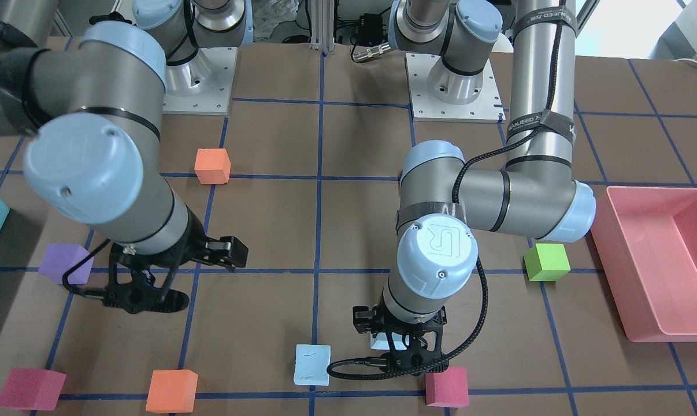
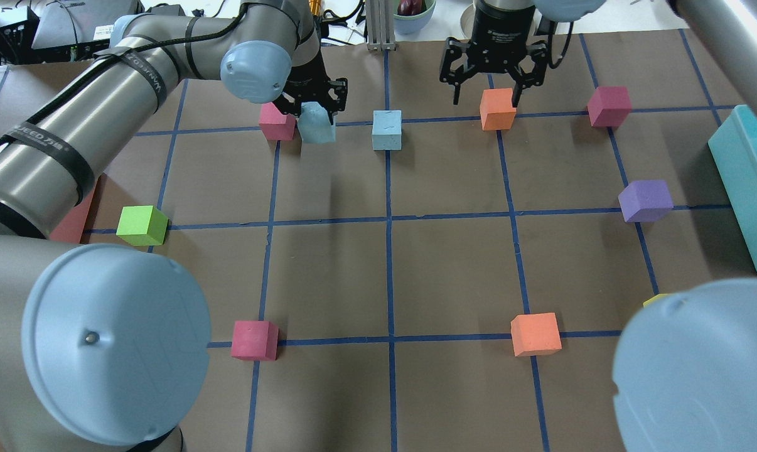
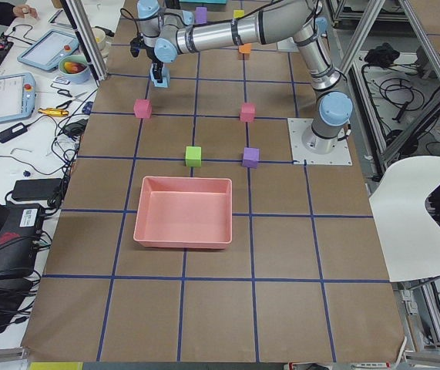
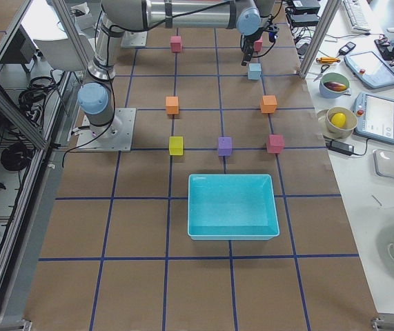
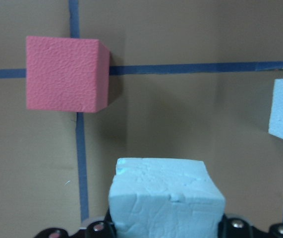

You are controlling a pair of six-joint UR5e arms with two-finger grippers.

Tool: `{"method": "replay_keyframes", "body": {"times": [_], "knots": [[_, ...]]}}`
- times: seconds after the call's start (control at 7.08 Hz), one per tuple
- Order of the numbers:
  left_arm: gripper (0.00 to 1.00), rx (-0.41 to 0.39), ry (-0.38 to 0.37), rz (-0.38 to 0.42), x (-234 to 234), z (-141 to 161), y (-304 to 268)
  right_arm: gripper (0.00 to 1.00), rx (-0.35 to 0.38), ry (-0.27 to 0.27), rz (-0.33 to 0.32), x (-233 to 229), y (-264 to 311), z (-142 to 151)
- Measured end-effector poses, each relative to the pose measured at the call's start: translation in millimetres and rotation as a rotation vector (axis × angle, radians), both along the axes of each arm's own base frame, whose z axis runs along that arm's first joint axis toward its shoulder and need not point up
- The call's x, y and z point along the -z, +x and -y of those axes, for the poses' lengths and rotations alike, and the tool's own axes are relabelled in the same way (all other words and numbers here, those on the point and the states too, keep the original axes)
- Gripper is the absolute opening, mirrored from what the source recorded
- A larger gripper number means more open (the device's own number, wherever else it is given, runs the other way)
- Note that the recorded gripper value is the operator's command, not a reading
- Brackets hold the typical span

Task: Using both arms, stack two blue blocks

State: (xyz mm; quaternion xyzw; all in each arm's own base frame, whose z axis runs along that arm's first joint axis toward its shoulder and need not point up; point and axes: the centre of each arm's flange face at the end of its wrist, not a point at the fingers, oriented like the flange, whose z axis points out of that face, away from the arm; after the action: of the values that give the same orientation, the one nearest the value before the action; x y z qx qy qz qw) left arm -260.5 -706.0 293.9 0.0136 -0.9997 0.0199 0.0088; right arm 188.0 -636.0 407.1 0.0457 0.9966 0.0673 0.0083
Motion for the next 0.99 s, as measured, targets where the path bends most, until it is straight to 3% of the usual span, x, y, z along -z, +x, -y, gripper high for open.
{"method": "replay_keyframes", "body": {"times": [0.42,0.57,0.99], "knots": [[0.00,-0.061,-0.016,-0.028,6.9,12.8,-58.1,1.00,-0.013,-0.003,0.002,-23.5,-46.9,-103.8],[0.00,-0.081,-0.024,-0.034,12.7,18.8,-71.7,1.00,-0.014,-0.027,0.003,-28.6,-49.4,-121.7],[0.00,-0.091,-0.044,-0.040,18.7,24.9,-104.4,1.00,-0.016,-0.086,0.003,-39.9,-48.9,-136.8]]}}
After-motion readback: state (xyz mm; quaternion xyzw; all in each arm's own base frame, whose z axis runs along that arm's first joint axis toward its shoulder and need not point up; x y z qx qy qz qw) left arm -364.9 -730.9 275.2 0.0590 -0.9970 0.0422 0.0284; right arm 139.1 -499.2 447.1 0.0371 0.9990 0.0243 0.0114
